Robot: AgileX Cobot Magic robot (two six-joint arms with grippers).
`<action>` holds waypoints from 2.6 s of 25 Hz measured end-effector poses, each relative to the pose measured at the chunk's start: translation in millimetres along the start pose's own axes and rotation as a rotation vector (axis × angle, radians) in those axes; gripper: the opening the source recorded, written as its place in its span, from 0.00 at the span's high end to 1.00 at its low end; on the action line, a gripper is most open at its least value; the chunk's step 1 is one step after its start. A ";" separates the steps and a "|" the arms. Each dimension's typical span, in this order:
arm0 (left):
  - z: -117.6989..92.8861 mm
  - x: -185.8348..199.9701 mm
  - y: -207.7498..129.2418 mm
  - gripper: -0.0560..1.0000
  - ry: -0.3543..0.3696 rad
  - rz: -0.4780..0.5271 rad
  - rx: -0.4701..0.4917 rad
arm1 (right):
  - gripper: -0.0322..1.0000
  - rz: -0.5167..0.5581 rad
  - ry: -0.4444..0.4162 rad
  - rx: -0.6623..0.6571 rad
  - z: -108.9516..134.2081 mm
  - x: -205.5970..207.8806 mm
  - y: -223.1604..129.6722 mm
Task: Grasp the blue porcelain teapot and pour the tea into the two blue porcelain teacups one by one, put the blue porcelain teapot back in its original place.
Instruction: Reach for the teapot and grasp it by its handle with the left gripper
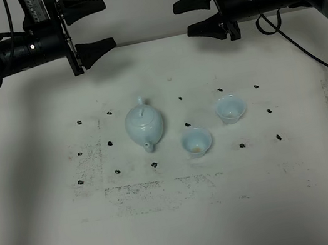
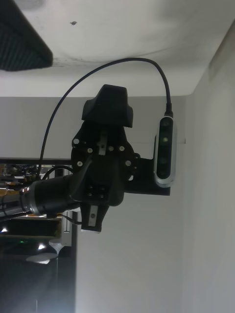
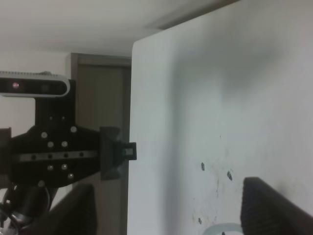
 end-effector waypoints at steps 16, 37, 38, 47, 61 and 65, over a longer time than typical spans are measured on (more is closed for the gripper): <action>0.1 0.0 0.4 0.24 0.001 -0.002 -0.016 | 0.40 0.001 0.000 0.007 0.2 -0.3 -0.2; -34.1 23.7 -18.2 0.24 0.204 0.031 -0.176 | 0.40 0.054 -0.396 0.359 30.5 56.8 16.3; -37.6 26.4 -21.6 0.24 0.241 0.035 -0.202 | 0.40 0.052 -0.429 0.376 35.0 63.4 18.1; -73.9 61.5 -44.9 0.25 0.554 0.020 -0.423 | 0.40 0.039 -0.633 0.476 84.3 118.9 13.4; -114.3 90.8 -62.0 0.25 0.715 -0.050 -0.548 | 0.40 0.071 -1.252 0.418 116.2 277.9 -93.7; -114.1 90.9 -61.9 0.25 0.716 -0.049 -0.550 | 0.40 0.035 -1.314 0.382 130.0 308.0 -146.1</action>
Point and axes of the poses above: a point on each arm's last joint axis where the gripper is mounted, x pointing back along that axis away from the gripper, z along the wrist's bending axis when the last joint is at zero, y = z × x, the point moved 10 cm from there along -x, pointing out along that axis toward the gripper, and after that the axes turned 9 degrees about x, right-handed, at the moved point
